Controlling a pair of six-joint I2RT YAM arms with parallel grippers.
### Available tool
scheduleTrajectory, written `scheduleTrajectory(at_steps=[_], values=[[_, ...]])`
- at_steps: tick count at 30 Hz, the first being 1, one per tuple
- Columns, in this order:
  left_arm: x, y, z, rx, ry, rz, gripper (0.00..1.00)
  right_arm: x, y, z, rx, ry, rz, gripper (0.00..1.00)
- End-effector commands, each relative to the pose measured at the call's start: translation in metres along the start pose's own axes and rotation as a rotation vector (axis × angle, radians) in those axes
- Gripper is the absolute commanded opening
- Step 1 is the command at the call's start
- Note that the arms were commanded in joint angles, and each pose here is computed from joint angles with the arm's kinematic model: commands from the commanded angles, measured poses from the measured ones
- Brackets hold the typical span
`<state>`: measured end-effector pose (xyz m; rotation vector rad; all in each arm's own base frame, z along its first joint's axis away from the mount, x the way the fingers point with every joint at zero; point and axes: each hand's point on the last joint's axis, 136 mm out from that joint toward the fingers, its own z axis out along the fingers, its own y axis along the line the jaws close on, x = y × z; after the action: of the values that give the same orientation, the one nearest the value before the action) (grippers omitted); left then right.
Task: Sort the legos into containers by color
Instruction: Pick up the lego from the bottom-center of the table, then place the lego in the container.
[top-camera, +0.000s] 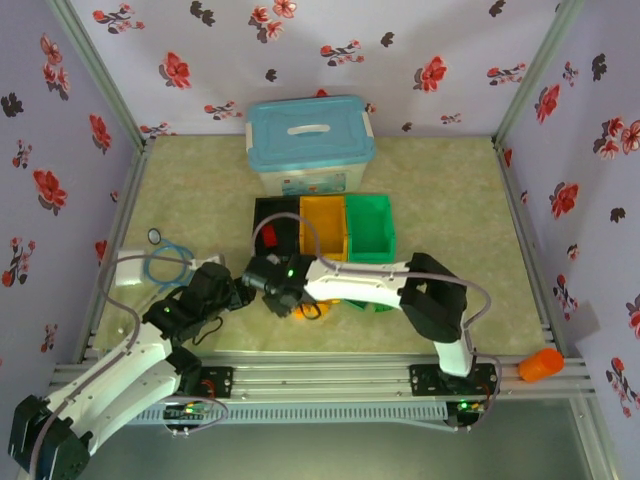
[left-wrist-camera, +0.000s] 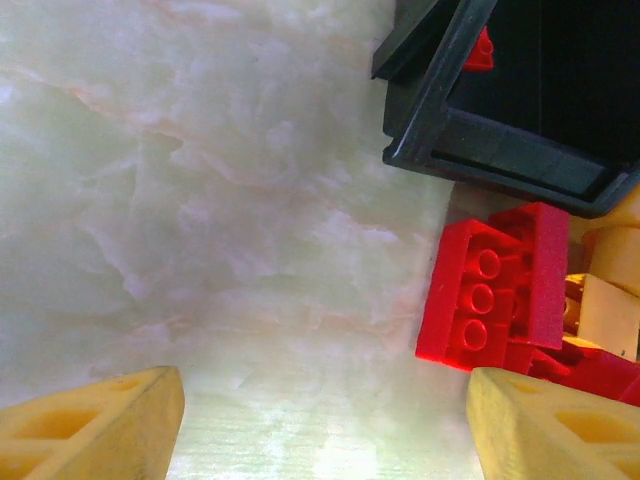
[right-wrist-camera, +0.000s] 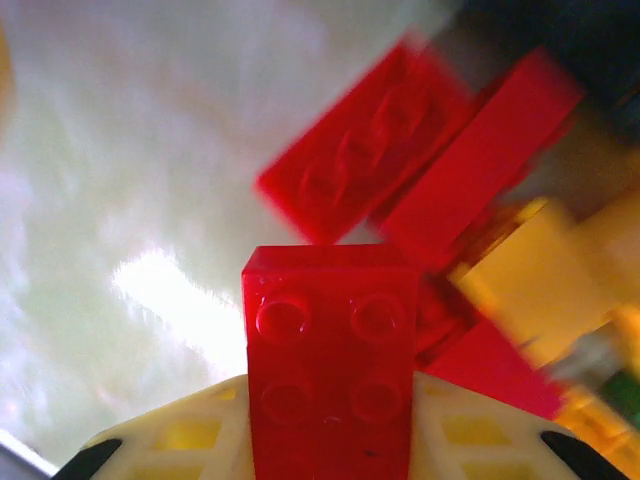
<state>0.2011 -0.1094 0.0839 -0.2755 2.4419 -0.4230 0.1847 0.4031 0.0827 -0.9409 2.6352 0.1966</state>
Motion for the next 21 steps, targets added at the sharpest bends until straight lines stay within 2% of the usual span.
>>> scheduleTrajectory(at_steps=[1,13,17,18,19,21], values=[[-0.003,0.002,-0.007,-0.012,-0.009,0.011,0.75,-0.052,-0.029,-0.038,0.014,-0.12,0.01,0.28],[0.009,-0.005,-0.011,0.037,0.004,0.026,0.75,-0.118,-0.073,-0.005,-0.016,-0.123,0.12,0.28],[0.014,-0.01,-0.01,0.059,0.011,0.038,0.75,-0.131,-0.083,0.003,0.006,-0.122,0.149,0.33],[0.014,-0.012,-0.011,0.064,0.012,0.04,0.75,-0.133,-0.086,0.004,0.015,-0.123,0.152,0.37],[0.015,-0.014,-0.011,0.071,0.011,0.045,0.75,-0.136,-0.087,0.001,0.022,-0.127,0.154,0.46],[0.015,-0.017,-0.011,0.084,0.012,0.054,0.75,-0.14,-0.086,-0.008,0.02,-0.14,0.152,0.7]])
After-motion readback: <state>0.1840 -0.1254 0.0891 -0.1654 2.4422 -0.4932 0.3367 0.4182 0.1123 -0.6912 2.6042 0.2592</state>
